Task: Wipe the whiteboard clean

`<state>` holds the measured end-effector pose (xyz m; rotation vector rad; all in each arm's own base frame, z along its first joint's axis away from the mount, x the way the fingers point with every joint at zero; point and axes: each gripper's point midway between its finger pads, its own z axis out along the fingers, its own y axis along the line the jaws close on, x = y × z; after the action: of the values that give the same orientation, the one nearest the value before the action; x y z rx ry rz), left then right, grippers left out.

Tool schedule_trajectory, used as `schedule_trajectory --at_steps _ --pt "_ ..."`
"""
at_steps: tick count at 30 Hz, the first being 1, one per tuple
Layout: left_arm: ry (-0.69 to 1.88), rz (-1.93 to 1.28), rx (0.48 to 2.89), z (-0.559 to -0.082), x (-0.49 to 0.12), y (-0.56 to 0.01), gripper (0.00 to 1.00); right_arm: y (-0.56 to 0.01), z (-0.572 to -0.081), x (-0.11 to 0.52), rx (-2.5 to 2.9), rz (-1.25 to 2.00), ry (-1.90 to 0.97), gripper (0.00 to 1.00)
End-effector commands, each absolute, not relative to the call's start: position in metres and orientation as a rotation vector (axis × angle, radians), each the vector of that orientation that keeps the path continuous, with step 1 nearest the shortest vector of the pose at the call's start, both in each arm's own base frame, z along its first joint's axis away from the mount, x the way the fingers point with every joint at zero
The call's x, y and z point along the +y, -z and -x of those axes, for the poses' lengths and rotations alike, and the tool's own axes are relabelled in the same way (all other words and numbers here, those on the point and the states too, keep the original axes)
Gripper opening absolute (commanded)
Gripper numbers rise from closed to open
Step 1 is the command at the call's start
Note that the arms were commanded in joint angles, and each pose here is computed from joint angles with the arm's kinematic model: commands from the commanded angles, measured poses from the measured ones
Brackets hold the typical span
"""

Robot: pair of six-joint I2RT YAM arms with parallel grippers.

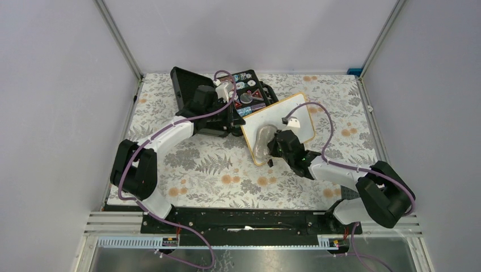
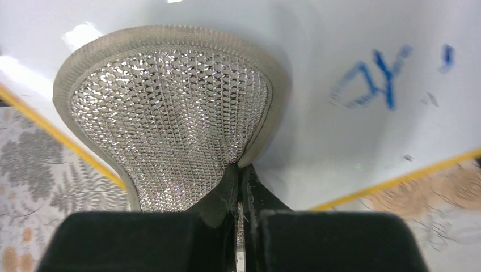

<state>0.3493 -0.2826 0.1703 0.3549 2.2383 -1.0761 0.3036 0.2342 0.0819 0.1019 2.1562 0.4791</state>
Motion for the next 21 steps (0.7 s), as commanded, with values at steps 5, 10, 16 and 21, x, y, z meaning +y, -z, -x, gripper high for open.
schedule_trajectory --at_steps 5,10,16,21 --pt "1.123 -0.385 2.224 -0.342 -0.291 -0.183 0.00 -0.036 -0.286 0.172 2.285 -0.188 -0.240 0.00" --pt "1.124 -0.384 2.229 -0.342 -0.290 -0.181 0.00 -0.070 -0.298 0.235 2.245 -0.083 -0.437 0.00" --pt "1.101 -0.382 2.232 -0.343 -0.288 -0.178 0.00 -0.102 -0.299 0.301 2.190 0.045 -0.536 0.00" --pt "1.097 -0.380 2.234 -0.344 -0.288 -0.178 0.00 -0.094 -0.305 0.276 2.179 -0.006 -0.443 0.00"
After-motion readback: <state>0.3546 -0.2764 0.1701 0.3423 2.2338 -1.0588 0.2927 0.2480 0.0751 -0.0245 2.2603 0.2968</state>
